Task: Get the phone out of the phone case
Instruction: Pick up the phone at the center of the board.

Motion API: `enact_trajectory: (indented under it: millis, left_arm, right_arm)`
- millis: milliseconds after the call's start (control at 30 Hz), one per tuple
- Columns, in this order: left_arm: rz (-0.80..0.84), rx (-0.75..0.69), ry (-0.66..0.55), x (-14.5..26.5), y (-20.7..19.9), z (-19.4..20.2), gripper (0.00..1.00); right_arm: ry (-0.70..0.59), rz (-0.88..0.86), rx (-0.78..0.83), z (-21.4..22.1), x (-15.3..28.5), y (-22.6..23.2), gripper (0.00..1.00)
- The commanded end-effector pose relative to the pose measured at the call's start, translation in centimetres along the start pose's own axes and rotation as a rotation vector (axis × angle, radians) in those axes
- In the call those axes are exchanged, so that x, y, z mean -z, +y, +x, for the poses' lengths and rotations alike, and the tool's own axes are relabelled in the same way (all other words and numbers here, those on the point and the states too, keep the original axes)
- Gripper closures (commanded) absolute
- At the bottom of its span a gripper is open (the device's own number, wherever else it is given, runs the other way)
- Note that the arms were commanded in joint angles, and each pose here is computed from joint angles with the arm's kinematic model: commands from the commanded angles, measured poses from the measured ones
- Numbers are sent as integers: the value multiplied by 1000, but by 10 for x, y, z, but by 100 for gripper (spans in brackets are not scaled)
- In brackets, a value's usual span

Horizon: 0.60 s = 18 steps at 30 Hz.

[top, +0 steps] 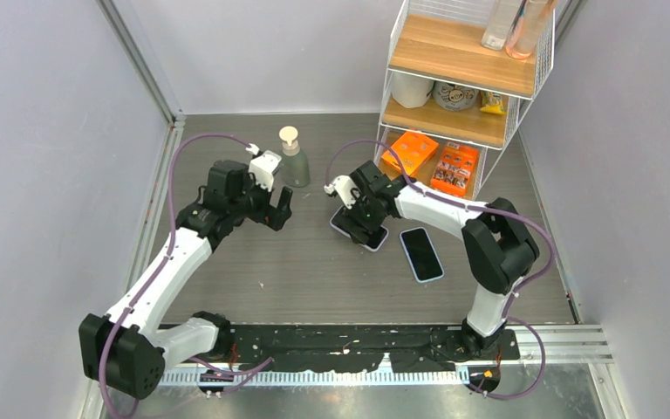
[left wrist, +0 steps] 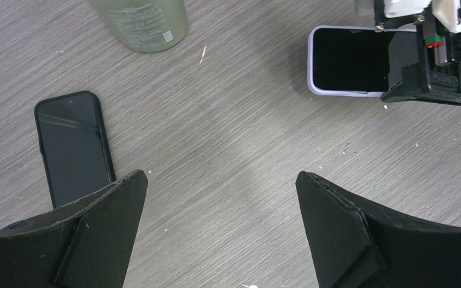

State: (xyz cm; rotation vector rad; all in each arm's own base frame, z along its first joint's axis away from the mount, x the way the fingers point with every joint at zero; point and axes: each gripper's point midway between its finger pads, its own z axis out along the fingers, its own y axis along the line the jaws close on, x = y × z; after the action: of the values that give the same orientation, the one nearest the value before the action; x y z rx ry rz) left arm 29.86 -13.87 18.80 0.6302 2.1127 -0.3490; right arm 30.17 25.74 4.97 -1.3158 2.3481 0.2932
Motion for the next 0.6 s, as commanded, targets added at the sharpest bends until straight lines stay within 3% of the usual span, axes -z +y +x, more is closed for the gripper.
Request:
enact_trajectory:
  millis: [0,233,567]
  left_arm:
    - [37,-2,-68,-4,-4,-18,1]
    - [201,63,-87,-5,-31,-29,1]
    - [627,260,-60,17,-96,-75,5]
  right_arm:
    - [-136,-3,54,-31,32,5,95]
    - [-280,-11,107,-59,82,13,95]
    - [-465,94,264,-104,155,37,95]
